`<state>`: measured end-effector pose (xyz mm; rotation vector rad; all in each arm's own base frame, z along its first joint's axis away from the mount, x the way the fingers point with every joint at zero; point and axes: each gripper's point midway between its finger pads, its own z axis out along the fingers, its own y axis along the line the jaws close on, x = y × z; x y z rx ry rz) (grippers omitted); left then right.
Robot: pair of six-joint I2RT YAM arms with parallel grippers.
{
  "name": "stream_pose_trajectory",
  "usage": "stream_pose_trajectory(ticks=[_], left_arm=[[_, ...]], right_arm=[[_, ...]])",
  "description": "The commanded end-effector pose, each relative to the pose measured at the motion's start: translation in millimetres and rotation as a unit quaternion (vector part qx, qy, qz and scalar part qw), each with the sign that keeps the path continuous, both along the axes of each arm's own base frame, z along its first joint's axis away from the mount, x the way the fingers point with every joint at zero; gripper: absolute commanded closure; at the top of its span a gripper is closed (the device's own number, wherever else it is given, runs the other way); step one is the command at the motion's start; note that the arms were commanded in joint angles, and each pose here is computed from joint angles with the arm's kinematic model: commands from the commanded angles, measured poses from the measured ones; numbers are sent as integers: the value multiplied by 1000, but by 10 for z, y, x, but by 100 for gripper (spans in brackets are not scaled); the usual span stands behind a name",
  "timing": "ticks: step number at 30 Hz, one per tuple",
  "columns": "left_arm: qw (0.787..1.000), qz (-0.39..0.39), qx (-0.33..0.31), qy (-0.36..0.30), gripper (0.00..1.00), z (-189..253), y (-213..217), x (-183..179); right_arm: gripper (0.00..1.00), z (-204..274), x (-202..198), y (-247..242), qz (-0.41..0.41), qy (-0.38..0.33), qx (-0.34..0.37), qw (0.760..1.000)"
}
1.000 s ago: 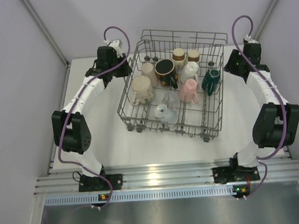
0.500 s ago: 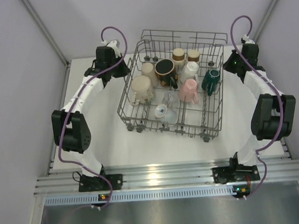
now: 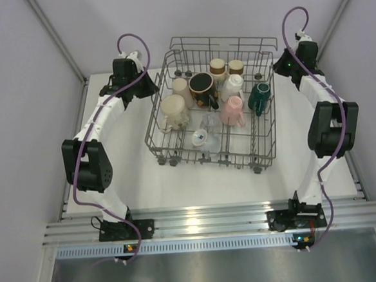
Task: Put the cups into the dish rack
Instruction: Move the dish rack
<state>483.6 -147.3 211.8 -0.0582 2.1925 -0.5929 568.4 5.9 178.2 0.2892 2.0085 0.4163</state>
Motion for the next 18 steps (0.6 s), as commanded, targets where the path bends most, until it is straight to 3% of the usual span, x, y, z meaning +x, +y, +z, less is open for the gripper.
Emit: stream_pose_trajectory(ticks=[1,5,10,18], left_arm=[[997,-2,-55,-45,100,356,-173,120],[996,-9,-85,-34,100,316,-266,117],[990,0,-130,-48,100,386,-332,162],[992,14,-115,-55,100,345,-283,265]], right_arm=[[100,406,203,748,109,-64,45,991],[100,278,431,859,138,-57,68,986],[100,514,641,1204,175,-91,67,978],[100,490,747,1301,179,-98,72,976]])
